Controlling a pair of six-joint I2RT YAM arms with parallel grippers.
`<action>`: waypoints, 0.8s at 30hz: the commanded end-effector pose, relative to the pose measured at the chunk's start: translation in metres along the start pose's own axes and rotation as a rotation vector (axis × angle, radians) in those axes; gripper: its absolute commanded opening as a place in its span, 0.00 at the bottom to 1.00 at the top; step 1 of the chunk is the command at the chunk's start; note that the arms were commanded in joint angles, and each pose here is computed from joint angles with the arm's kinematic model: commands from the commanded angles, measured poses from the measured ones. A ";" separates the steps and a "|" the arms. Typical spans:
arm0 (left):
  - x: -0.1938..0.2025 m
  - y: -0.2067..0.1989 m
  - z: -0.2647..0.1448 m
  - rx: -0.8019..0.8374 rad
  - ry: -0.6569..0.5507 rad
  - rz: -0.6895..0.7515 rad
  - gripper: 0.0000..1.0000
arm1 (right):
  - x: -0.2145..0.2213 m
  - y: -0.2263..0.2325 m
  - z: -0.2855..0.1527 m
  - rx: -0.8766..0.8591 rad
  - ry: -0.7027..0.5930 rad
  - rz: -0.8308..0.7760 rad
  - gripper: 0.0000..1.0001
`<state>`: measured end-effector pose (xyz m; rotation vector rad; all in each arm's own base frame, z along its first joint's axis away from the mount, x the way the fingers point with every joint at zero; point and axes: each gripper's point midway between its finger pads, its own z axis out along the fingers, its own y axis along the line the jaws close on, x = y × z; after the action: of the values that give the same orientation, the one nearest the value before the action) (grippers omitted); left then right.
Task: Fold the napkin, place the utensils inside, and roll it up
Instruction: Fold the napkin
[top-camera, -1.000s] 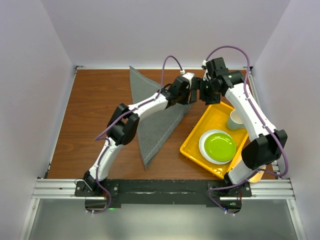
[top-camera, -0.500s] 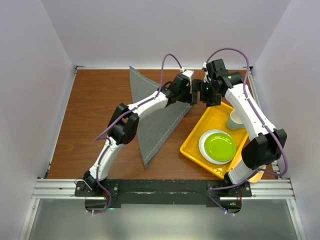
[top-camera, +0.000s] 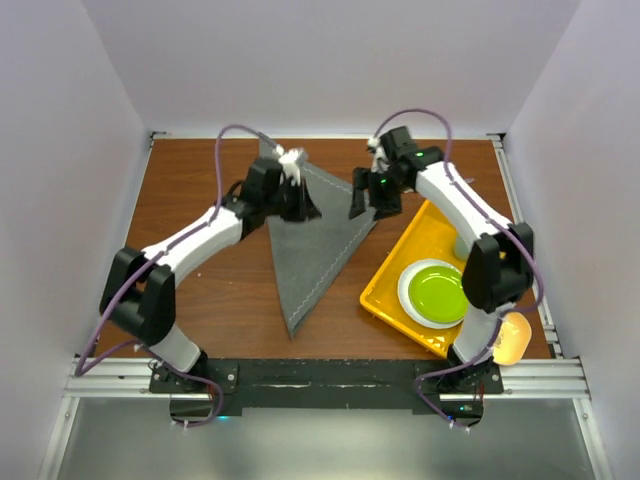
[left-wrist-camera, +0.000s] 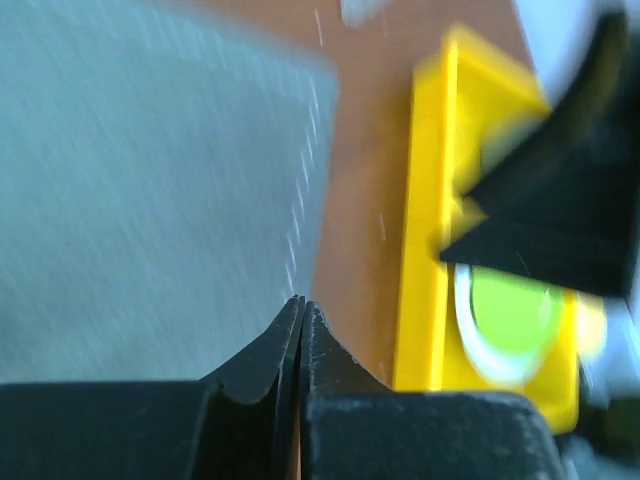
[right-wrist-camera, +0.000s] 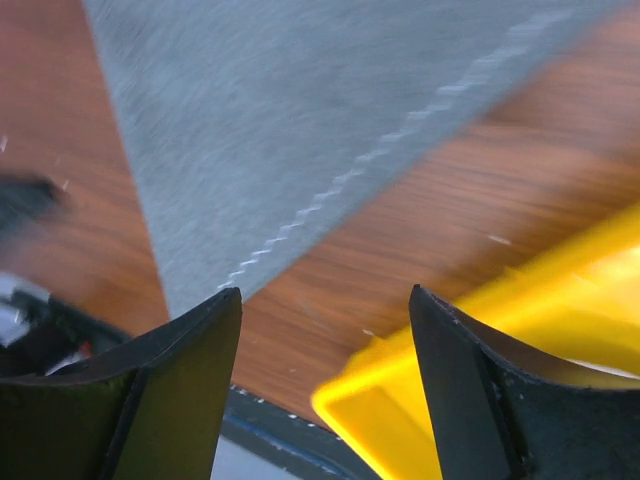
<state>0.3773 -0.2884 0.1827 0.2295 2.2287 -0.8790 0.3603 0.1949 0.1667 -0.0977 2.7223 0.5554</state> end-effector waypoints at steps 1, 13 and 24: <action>0.105 -0.019 -0.024 0.193 0.228 -0.103 0.00 | 0.036 0.092 0.030 -0.279 0.112 -0.133 0.71; 0.204 0.002 -0.072 0.218 0.289 -0.132 0.00 | 0.057 0.171 0.083 -0.644 0.217 -0.019 0.42; 0.271 0.023 -0.096 0.193 0.375 -0.203 0.00 | 0.107 0.207 0.116 -0.708 0.324 0.009 0.41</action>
<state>0.1415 -0.2323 0.0314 0.2774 2.5960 -1.2054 0.2756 0.4172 0.0866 -0.3594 2.7499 1.4774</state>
